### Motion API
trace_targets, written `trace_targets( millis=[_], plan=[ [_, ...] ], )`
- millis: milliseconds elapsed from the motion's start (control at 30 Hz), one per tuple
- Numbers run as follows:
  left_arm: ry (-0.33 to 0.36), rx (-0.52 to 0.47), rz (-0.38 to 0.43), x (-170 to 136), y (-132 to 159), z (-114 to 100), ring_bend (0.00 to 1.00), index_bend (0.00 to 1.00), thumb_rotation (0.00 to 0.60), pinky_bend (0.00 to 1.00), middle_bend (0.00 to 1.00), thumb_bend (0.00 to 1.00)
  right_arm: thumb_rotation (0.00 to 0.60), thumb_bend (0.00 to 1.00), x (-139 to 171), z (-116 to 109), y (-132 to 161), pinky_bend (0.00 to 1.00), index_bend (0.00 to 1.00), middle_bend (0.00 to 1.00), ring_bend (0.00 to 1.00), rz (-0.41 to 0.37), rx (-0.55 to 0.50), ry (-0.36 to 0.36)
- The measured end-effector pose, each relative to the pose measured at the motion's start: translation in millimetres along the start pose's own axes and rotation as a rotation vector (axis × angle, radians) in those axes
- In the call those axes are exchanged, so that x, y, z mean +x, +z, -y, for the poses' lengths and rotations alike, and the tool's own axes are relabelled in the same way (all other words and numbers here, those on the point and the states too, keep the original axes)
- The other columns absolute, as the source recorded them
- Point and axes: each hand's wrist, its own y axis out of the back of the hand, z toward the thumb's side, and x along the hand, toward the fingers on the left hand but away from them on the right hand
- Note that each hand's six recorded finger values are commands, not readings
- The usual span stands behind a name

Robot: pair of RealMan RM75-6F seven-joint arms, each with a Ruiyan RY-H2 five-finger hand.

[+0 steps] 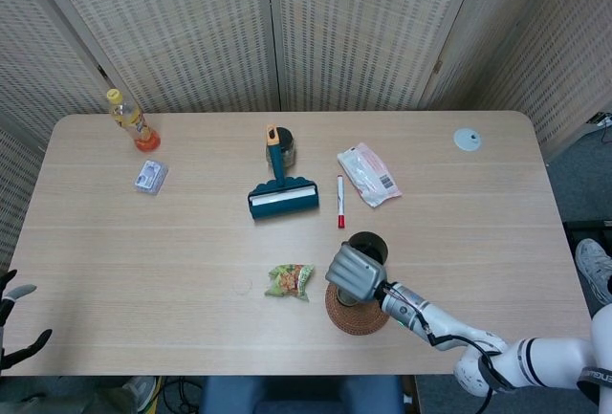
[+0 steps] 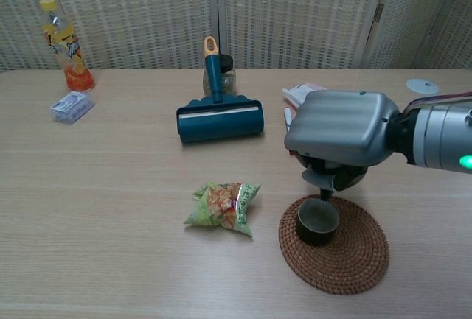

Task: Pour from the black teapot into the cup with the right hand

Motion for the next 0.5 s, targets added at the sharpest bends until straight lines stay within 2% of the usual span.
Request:
trace_targets(
  millis=[500],
  plan=[
    [-0.007, 0.001, 0.01, 1.6, 4.3, 2.3, 0.12, 0.28, 0.6, 0.04, 0.1, 0.18, 0.572, 0.57, 6.5, 4.7, -8.8, 0.64, 1.0, 0.95, 0.91, 0.046, -0.144, 0.004]
  ],
)
